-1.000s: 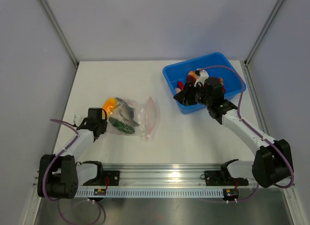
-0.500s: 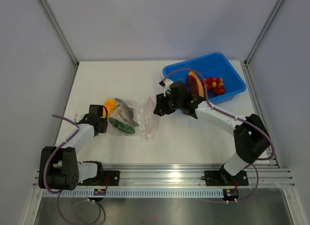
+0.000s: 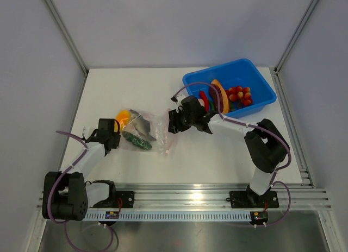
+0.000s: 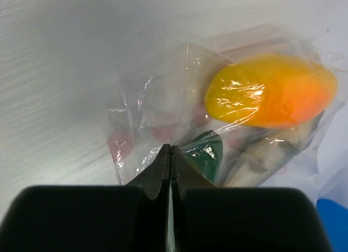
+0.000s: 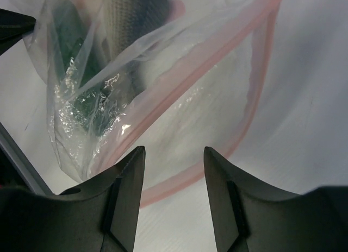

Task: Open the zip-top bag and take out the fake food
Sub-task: Pick up the fake vegetable from the zipper food storage bag.

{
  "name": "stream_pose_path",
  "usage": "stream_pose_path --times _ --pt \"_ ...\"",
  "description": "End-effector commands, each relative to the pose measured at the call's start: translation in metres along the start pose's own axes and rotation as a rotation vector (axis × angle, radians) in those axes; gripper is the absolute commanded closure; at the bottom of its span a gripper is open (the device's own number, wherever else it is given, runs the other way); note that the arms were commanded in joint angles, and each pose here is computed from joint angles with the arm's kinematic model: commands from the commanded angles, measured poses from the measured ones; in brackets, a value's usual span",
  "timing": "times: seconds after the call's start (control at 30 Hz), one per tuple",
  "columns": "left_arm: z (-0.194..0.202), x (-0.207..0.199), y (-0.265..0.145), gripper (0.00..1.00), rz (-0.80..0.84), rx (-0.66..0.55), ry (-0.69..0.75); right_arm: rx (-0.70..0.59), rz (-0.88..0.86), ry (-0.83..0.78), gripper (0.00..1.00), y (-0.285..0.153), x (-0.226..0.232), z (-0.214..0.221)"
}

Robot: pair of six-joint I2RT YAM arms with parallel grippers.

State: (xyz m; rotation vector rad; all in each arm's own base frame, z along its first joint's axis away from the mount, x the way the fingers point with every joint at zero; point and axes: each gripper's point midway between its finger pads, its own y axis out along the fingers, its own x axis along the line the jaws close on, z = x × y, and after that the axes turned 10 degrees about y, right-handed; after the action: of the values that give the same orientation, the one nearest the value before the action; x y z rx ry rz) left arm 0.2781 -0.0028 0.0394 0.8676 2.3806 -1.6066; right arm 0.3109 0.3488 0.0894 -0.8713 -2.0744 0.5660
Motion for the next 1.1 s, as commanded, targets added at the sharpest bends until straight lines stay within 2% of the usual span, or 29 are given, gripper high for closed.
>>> stream_pose_path --times 0.0,0.23,0.57,0.8,0.9,1.07 --pt "-0.013 -0.014 -0.007 1.0 0.077 -0.069 -0.012 -0.097 -0.174 -0.027 0.46 0.007 0.038 -0.015" --pt "-0.016 -0.017 -0.013 1.0 0.111 -0.104 -0.015 -0.035 -0.224 -0.11 0.45 0.031 0.062 0.012" --pt "-0.004 -0.019 -0.013 1.0 0.111 -0.065 0.007 0.013 -0.347 -0.143 0.38 0.052 0.091 0.037" --pt "0.001 -0.019 -0.013 1.0 0.096 -0.039 0.036 0.036 -0.348 -0.164 0.29 0.062 0.101 0.045" --pt "0.005 -0.018 -0.012 1.0 0.072 -0.019 0.057 0.054 -0.319 -0.179 0.27 0.069 0.1 0.051" --pt "0.008 -0.018 -0.01 1.0 0.059 -0.007 0.067 0.083 -0.384 -0.206 0.26 0.068 0.113 0.058"
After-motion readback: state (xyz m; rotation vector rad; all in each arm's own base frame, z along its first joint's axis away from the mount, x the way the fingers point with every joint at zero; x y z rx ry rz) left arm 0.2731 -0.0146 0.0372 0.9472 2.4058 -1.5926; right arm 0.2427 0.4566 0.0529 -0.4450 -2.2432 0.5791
